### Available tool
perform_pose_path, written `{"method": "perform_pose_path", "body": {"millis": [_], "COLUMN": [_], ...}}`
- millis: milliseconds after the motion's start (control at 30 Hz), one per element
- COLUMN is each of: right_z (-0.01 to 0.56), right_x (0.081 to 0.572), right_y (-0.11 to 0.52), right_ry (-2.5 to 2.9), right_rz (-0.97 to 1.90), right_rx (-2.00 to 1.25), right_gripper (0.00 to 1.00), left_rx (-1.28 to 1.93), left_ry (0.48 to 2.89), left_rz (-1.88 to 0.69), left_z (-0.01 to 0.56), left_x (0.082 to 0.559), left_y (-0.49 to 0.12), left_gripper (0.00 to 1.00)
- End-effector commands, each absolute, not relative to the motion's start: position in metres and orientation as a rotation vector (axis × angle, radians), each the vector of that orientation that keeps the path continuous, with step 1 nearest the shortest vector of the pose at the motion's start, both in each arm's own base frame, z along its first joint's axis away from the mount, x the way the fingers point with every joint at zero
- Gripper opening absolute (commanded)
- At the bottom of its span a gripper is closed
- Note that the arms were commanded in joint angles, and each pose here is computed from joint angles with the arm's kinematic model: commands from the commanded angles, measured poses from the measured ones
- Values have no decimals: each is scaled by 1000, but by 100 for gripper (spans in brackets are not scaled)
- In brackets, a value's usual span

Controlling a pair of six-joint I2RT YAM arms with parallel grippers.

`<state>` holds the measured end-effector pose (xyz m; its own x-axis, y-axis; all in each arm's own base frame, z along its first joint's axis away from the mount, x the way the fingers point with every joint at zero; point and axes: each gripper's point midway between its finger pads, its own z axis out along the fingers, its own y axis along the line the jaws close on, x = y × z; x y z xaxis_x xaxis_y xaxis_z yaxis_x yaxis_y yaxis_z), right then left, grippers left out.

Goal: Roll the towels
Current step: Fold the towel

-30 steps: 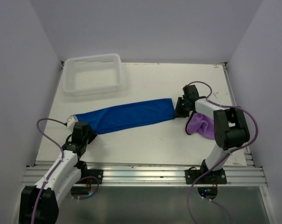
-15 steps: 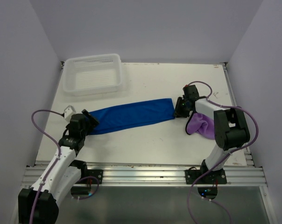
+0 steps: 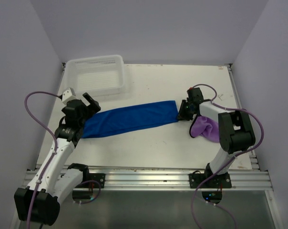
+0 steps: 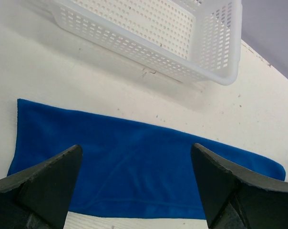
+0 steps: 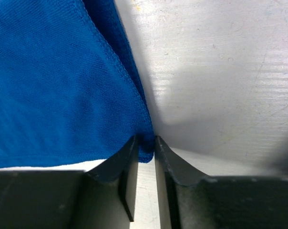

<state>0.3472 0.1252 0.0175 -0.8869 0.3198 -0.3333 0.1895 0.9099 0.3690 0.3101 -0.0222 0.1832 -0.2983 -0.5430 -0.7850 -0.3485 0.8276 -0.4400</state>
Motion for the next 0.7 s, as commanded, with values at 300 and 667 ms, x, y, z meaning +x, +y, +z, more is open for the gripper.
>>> {"method": "perform_pose_path", "body": {"millis": [300, 667], "right_z": [17, 84], "right_x": [338, 363], "right_y": [121, 43], "right_ry": [2719, 2551], "right_rz": [411, -14], "right_rx": [410, 519], "right_gripper": [0, 0], "left_rx": [-490, -361], "left_ry": [1881, 1921], "left_rz": [-212, -206], "left_z": [234, 234], "left_x": [336, 348], "left_y": [-30, -40], "left_gripper": [100, 100]}}
